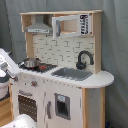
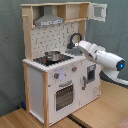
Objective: Play with the kitchen
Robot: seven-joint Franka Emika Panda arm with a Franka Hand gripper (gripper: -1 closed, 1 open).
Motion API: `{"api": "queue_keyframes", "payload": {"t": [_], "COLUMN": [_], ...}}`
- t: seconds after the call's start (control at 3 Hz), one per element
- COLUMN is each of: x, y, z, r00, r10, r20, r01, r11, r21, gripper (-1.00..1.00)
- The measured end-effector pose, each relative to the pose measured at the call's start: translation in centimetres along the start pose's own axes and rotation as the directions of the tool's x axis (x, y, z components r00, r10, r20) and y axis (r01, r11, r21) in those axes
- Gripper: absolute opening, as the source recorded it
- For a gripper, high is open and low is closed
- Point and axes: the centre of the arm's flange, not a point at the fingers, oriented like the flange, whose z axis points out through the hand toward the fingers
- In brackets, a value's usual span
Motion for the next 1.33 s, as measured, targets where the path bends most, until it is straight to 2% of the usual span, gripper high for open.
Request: {"api": "queue_keyframes", "payload": {"t": [0.33,0.67,1.33], "x": [-0.2,-0.5,-2.4], "y": [-2.7,-5.2,-9.8], "z": [-1.3,-2.5,-4.2], "r00": [0.996,0.986,0.957], "r10": [-0.067,-0.131,-0.221], "r20": [-0.051,-0.101,-0.188], "r01": [0.068,0.134,0.231], "r11": [0.998,0.991,0.972], "r21": [0.019,0.027,0.035], "gripper": [1.00,1.00,1.00]}}
